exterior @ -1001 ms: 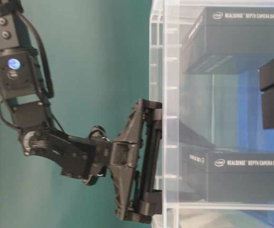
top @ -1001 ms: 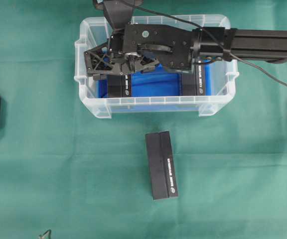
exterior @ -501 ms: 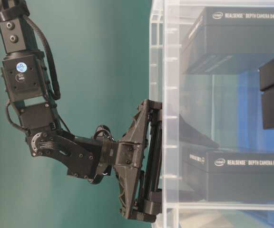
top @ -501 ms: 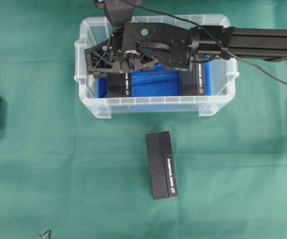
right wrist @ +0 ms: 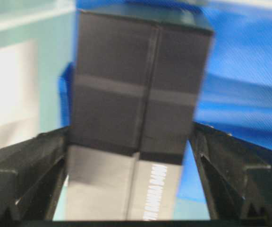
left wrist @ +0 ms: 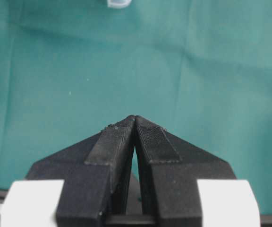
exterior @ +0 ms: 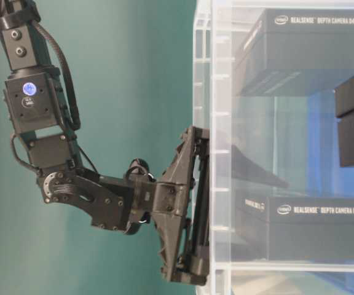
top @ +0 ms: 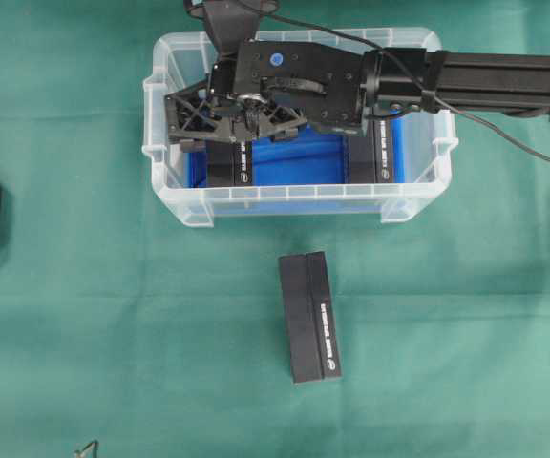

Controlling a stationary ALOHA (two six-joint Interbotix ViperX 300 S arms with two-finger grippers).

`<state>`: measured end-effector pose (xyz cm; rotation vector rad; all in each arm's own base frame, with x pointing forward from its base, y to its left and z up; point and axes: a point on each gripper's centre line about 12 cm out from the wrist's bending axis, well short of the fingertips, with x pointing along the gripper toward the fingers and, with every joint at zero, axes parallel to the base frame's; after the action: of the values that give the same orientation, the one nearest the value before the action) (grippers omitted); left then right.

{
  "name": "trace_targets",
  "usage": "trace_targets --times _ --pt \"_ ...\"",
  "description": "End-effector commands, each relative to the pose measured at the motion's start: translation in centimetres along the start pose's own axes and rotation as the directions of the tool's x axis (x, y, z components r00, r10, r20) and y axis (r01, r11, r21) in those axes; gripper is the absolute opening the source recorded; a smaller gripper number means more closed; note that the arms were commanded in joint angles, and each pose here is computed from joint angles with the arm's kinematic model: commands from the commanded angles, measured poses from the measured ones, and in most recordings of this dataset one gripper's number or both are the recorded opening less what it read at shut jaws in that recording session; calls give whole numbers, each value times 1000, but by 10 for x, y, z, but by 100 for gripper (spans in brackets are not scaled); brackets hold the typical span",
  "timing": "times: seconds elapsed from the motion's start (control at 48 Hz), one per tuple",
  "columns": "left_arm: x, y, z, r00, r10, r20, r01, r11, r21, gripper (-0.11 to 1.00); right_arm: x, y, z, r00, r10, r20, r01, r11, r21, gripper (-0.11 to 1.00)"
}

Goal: Take the box out of the case with the right arm.
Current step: 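Close the right gripper on the left black box, then lift the left box up out of the case with the right gripper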

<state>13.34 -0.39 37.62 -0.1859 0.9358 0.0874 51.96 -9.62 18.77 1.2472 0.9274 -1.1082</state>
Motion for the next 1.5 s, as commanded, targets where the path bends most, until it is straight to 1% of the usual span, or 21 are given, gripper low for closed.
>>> trace_targets --times 0.0,0.083,0.521,0.667,0.792,0.897,1.001,1.168,1.335,1.481 --pt "-1 -1 4 1000 0 6 0 1000 0 0 -15 1 0 1000 10 -1 -10 1000 3 84" --pt "-1 -1 3 1000 0 5 0 1000 2 0 -15 1 -1 1000 4 -2 -4 1000 6 66" --pt "-1 -1 3 1000 0 3 0 1000 5 0 -20 6 -1 1000 26 4 -26 1000 4 66" --pt "-1 -1 3 1000 0 5 0 1000 5 0 -30 10 -1 999 46 6 -46 999 3 66" --pt "-1 -1 3 1000 0 5 0 1000 6 0 -49 13 1 998 67 10 -67 998 7 66" --pt "-1 -1 3 1000 0 5 0 1000 6 0 -65 14 1 997 70 11 -70 997 9 66" --pt "-1 -1 3 1000 0 5 0 1000 6 0 -87 16 3 997 74 17 -74 997 11 66" --pt "-1 -1 3 1000 0 5 0 1000 6 0 -124 21 7 994 97 50 -97 995 8 66" --pt "-1 -1 3 1000 -1 5 1 1000 7 0 -159 21 11 991 100 86 -102 995 12 66" --pt "-2 -1 3 1000 0 6 0 1000 5 0 -187 22 11 988 115 100 -118 993 18 66"
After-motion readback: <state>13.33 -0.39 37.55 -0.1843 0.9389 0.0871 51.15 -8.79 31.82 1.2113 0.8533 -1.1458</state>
